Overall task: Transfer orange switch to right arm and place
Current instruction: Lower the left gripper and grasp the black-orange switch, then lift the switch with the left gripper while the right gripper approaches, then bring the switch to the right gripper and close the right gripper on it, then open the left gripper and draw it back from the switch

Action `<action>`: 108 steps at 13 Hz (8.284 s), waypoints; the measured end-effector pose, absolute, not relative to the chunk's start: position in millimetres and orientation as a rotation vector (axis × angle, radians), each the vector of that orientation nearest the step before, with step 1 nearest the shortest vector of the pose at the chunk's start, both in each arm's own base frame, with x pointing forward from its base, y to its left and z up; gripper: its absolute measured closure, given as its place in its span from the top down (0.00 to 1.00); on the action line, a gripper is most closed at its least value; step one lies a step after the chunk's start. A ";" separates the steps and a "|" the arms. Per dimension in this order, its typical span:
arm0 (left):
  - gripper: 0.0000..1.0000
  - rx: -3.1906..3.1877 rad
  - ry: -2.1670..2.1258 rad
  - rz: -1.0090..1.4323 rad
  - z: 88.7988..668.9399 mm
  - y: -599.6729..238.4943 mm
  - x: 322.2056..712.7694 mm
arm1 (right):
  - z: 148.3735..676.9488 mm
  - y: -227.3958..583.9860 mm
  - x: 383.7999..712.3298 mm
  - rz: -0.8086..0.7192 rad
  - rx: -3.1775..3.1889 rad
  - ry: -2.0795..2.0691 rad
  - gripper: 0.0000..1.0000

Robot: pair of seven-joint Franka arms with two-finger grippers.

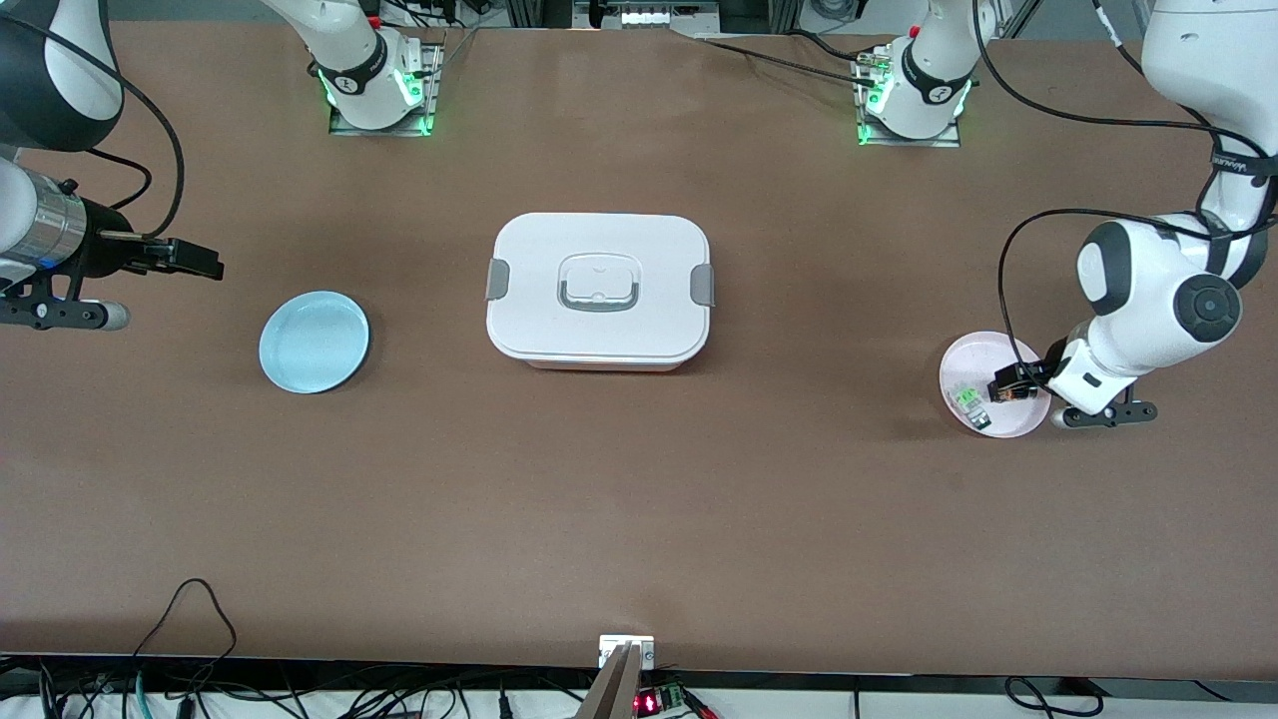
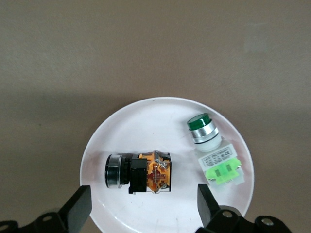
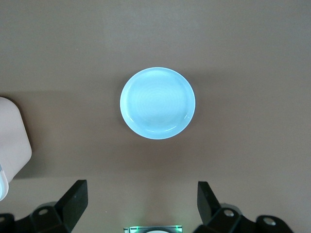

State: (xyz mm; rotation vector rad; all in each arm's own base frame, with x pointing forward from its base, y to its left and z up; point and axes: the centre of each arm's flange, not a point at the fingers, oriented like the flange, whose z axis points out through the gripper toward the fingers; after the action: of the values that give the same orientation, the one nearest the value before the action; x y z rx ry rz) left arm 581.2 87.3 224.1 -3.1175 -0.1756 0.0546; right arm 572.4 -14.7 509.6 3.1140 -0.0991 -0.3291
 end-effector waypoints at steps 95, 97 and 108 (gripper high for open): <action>0.72 -3.755 1.657 -1.834 365.1 -423.3 561.6 | 369.4 291.3 576.1 -1.794 3.890 -1.367 0.42; 0.72 -3.724 1.679 -1.857 365.0 -423.2 561.7 | 369.1 291.5 576.1 -1.749 3.940 -1.319 0.42; 1.00 -3.696 1.675 -2.005 373.9 -375.4 591.5 | 375.4 267.3 588.4 -1.470 4.097 -1.138 0.42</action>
State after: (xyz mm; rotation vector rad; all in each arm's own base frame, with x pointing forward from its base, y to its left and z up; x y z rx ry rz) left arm 591.5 -375.4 373.9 -3.6965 1.6753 -2.0046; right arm 588.4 267.3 375.4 4.0973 -1.1384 -1.4696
